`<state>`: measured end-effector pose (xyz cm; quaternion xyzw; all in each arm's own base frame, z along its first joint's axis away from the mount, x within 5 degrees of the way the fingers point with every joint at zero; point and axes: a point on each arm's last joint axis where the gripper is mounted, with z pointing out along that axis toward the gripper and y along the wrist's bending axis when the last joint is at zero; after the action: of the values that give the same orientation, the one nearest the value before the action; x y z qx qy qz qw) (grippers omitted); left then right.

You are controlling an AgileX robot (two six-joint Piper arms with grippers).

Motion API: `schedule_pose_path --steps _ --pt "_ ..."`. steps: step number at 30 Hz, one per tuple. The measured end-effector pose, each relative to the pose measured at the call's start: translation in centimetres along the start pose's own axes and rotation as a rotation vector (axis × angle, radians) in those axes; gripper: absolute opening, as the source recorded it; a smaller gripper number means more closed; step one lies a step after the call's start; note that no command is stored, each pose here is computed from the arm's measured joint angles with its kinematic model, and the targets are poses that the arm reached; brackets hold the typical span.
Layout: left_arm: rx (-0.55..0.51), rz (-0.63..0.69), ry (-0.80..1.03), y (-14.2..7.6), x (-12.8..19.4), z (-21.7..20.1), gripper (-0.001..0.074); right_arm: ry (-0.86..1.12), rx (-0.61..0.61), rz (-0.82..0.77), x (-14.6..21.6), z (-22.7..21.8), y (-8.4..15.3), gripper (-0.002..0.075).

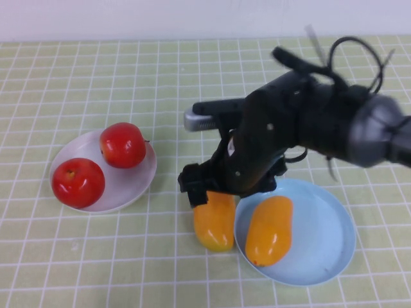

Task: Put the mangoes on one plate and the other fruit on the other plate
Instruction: Put another type of fruit in the right plate

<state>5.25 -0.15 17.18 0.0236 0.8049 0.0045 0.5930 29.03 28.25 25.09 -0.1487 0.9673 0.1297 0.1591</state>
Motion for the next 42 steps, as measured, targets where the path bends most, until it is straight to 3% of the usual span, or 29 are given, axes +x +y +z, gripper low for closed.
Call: schedule_pose_path --steps 7,22,26,29,42 --pt "0.000 0.000 0.000 0.0 0.0 0.0 0.0002 0.103 0.039 0.010 -0.3 4.0 0.2 0.0690" --pt "0.000 0.000 0.000 0.0 0.0 0.0 0.0002 0.114 0.039 0.013 -0.7 5.6 0.3 0.0689" --pt "0.000 0.000 0.000 0.0 0.0 0.0 0.0002 0.108 0.034 -0.020 -0.7 6.0 0.4 0.0640" --pt "0.000 0.000 0.000 0.0 0.0 0.0 0.0002 0.103 0.030 -0.034 -0.7 6.2 0.6 0.0561" --pt "0.000 0.000 0.000 0.0 0.0 0.0 0.0002 0.074 0.031 -0.059 -0.9 5.1 0.8 0.0562"
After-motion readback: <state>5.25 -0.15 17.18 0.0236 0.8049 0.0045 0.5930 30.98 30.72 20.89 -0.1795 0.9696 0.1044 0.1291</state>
